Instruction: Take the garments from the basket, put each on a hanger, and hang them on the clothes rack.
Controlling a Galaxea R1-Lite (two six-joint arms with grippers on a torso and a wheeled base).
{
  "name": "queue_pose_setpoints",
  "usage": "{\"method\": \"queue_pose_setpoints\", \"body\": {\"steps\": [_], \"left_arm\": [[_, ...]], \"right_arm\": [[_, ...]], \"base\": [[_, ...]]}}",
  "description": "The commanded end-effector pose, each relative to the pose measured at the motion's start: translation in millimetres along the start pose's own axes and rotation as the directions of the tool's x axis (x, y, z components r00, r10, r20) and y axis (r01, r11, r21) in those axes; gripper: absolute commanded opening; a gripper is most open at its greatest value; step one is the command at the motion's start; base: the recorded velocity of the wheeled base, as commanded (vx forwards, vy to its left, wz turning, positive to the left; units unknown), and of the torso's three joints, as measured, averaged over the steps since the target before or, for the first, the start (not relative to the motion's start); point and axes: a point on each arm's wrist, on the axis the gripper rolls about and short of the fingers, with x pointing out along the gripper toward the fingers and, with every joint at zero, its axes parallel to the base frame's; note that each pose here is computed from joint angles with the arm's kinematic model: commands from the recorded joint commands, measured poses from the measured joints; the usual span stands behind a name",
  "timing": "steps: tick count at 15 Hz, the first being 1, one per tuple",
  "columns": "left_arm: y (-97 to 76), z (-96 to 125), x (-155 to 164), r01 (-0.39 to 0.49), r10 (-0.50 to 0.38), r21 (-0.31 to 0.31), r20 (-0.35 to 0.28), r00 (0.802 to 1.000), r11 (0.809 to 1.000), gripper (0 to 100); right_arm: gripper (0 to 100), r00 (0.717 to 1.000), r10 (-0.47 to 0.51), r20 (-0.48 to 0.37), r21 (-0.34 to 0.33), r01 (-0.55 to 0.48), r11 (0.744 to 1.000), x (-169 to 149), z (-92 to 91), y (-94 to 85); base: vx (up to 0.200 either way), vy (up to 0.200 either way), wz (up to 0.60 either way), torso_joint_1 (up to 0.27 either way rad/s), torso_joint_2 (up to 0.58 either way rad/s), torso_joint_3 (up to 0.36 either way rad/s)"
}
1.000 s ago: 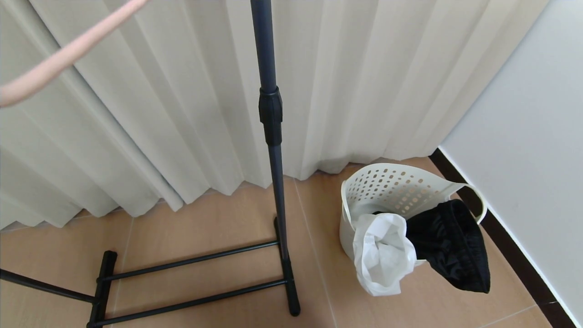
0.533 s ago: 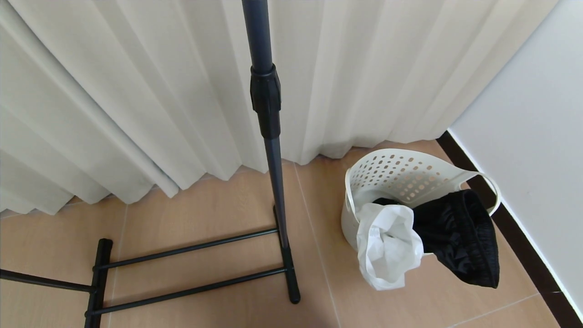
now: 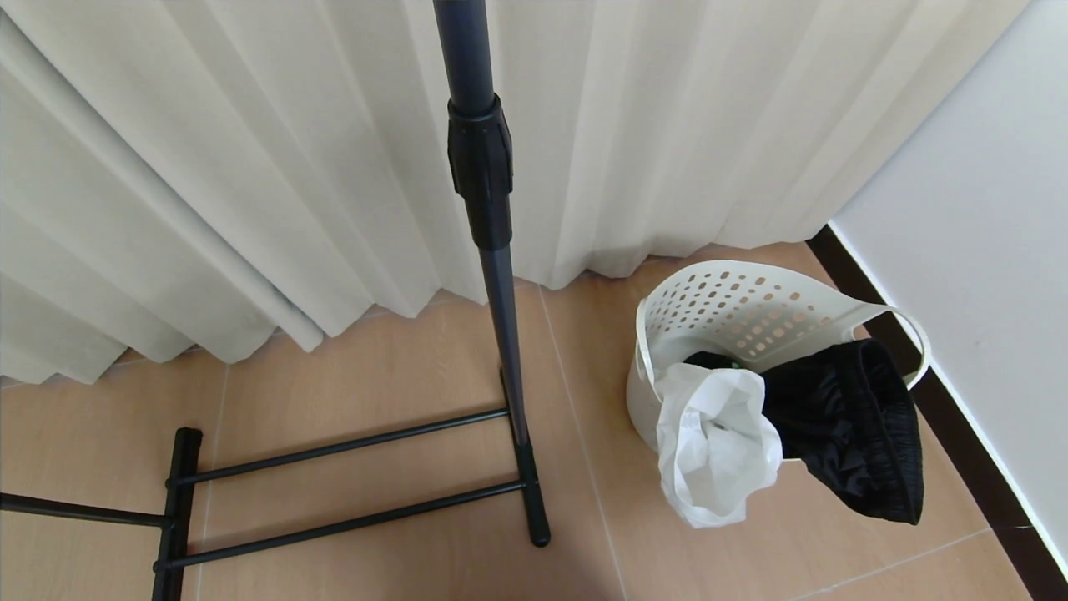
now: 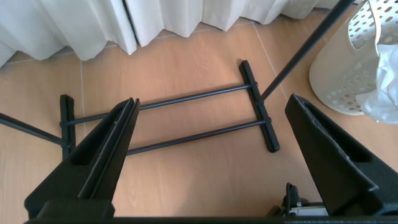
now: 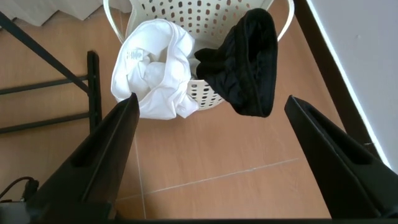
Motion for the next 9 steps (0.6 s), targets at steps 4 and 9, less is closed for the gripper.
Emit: {"method": "queue_pose_setpoints", "body": {"steps": [4,9], "left_arm": [[0.0,0,0,0.000,0.000,0.005,-0.003,1.000,1.000,100],[0.0,0,0,0.000,0.000,0.005,-0.003,1.000,1.000,100]], "right_arm": [[100,0.910,0.142,-0.389,-0.052,-0.176,0.983,70,42.2,10.3],[100,0.857,0.151,-0.493,-0.115,-0.236,0.965,184,71.1,35.4]], "base": [[0.000,0.000,0.00,0.000,0.00,0.000],[0.000,0.000,0.00,0.000,0.00,0.000]]}}
